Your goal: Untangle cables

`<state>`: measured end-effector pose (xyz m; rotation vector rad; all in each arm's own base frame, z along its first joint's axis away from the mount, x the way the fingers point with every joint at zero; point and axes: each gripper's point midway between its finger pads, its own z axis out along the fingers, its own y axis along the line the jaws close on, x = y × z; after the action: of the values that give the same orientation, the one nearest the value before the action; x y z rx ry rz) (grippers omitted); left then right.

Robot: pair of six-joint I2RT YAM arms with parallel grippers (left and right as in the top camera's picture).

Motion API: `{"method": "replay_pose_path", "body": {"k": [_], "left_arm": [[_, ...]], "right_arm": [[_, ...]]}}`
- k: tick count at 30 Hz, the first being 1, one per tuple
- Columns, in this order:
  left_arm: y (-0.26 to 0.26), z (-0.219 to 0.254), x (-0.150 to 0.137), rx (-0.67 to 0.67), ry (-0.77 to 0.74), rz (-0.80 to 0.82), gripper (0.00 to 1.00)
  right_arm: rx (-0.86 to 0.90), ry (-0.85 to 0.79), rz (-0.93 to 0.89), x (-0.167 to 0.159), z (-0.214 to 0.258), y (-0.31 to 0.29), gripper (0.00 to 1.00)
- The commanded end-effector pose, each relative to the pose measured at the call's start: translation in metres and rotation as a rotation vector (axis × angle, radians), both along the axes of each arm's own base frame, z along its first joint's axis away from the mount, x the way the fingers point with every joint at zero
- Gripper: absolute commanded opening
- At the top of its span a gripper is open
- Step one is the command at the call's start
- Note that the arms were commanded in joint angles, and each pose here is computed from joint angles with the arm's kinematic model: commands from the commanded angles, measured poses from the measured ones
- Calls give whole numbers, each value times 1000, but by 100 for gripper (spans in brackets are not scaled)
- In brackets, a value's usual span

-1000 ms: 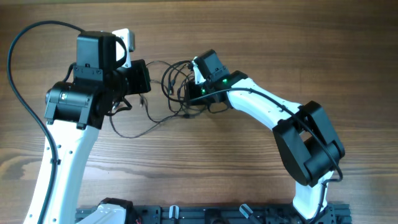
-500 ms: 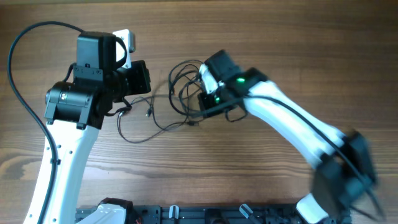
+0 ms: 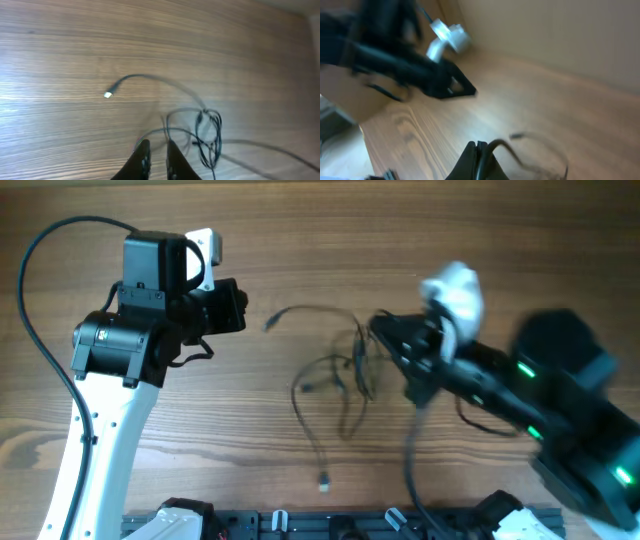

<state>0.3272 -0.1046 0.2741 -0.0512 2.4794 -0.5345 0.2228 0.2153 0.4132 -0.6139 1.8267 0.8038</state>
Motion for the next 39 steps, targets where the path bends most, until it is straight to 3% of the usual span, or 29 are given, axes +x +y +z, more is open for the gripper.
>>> {"method": "replay_pose_path", "body": {"k": [1, 8, 14, 18, 22, 28, 34, 39], "left_arm": [[-36, 16, -20, -121, -31, -226, 16], [-89, 24, -52, -104, -153, -626, 23], [-128, 13, -76, -2, -244, -903, 28], [-131, -10, -70, 74, -182, -895, 29], [-134, -33, -67, 80, -94, -902, 27], [-139, -64, -61, 83, 10, -912, 25], [-157, -86, -76, 44, 105, -987, 29], [-183, -94, -101, 42, 79, -1166, 31]], "right_arm": [[49, -101, 14, -20, 30, -12, 4], [104, -177, 134, -40, 51, -2, 4], [83, -166, 92, -33, 46, -6, 4], [24, -169, -149, -2, 39, -34, 4], [13, -162, -537, 31, 39, -90, 4], [69, -242, -867, 44, 64, -143, 4], [177, -339, -954, 43, 98, -158, 5], [193, -347, -953, 43, 101, -157, 4]]}}
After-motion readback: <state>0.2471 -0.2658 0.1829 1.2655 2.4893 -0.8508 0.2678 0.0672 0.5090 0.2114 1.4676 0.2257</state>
